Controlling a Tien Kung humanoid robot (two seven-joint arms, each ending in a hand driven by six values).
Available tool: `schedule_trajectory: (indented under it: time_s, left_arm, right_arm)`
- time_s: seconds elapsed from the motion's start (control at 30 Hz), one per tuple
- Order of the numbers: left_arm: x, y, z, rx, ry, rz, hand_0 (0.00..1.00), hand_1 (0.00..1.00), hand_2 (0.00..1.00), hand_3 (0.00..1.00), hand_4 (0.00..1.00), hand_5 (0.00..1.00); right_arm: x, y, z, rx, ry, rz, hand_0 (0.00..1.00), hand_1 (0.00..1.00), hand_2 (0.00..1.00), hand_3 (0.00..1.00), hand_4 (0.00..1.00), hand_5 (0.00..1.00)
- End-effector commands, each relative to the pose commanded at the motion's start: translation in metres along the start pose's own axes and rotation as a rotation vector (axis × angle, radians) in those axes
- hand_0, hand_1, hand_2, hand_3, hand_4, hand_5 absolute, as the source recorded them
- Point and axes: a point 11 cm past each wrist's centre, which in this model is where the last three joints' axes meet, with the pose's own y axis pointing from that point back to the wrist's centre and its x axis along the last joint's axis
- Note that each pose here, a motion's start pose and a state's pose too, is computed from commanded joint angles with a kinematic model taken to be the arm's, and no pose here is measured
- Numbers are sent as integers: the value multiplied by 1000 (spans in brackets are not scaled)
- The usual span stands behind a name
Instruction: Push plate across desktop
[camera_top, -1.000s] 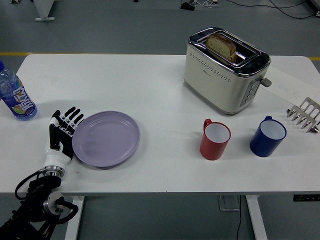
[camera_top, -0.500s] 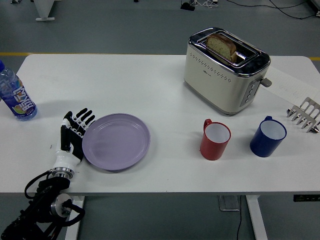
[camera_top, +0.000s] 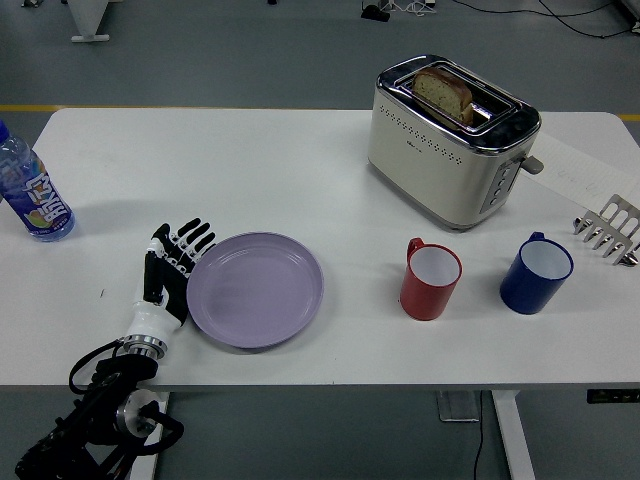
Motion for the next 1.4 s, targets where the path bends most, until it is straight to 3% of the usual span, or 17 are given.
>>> schedule_trajectory:
  time_s: [0.53,1.4]
  left_arm:
    - [-27,3,-17,57,-12,-86,776,785,759,673,513,998]
    - [-49,10,-29,105,25,-153,773,784,756,673,510,998]
  right_arm:
    - [-2,1,-3,8,2,-5,549,460,570,579,307,454]
    - [-1,1,-5,10,2,-3,550,460,568,580,308,455]
